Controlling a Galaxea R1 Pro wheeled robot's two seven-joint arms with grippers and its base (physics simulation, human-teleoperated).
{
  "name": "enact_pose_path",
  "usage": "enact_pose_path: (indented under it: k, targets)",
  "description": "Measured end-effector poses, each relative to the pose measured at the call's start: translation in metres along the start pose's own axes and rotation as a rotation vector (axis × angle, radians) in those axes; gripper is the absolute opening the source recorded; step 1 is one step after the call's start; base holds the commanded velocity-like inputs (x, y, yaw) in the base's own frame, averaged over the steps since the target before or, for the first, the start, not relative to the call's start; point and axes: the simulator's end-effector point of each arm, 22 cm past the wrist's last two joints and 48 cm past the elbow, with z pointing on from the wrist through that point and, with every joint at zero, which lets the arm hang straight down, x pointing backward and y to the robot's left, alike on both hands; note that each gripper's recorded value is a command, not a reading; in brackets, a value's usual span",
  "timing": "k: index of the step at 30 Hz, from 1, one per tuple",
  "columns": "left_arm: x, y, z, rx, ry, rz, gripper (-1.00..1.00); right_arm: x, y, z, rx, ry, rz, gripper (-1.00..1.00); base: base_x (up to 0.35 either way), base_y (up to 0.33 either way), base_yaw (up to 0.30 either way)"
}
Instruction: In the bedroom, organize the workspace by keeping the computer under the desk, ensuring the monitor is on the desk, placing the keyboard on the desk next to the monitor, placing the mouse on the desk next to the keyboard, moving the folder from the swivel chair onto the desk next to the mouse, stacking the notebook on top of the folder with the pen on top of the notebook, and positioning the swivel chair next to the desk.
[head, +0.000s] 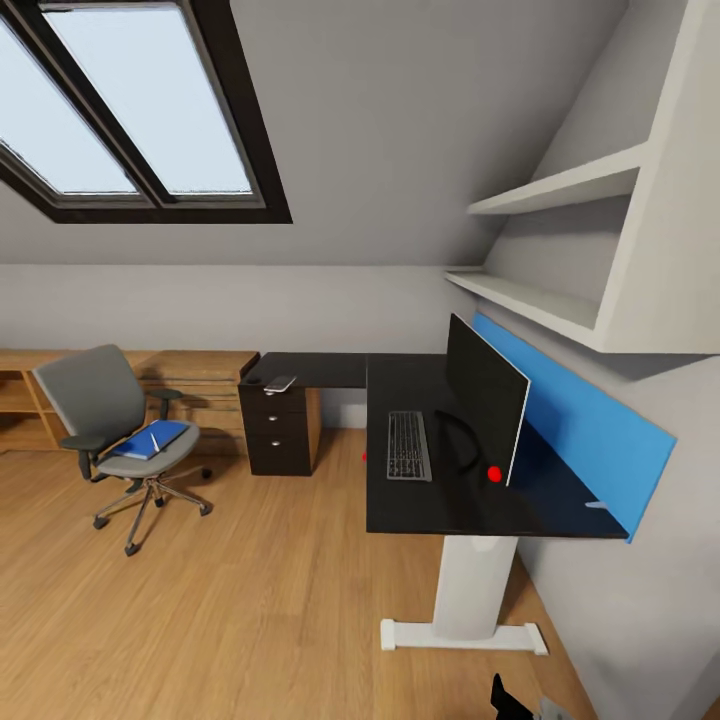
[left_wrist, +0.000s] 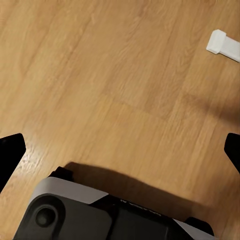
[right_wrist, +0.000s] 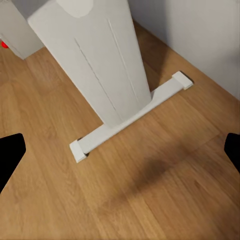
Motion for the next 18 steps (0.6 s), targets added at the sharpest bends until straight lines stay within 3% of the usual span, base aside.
enact_pose_path:
  k: [10,11,14,17,18]
  targets:
    - [0.001,0.0,0.0,0.0,0.002,0.001,1.0,0.001,0.002,-0.001,-0.003,0.001,-0.002,1.0,0.02,0.039,0.015]
    - [0.001,0.0,0.0,0.0,0.002,0.001,1.0,0.01,0.015,-0.004,-0.019,0.014,0.006,1.0,0.136,0.25,0.176]
    - [0.002,-0.001,0.0,0.001,0.003,0.0,1.0,0.017,0.026,-0.008,-0.025,0.019,0.02,1.0,0.145,0.263,0.213]
    - [0.004,-0.001,0.0,-0.002,0.003,0.011,1.0,0.025,0.034,-0.013,-0.047,0.027,-0.012,1.0,0.153,0.27,0.08]
    - [0.001,0.0,0.0,-0.01,-0.012,0.042,1.0,0.027,0.043,-0.014,-0.08,0.029,-0.057,1.0,0.159,0.271,0.013]
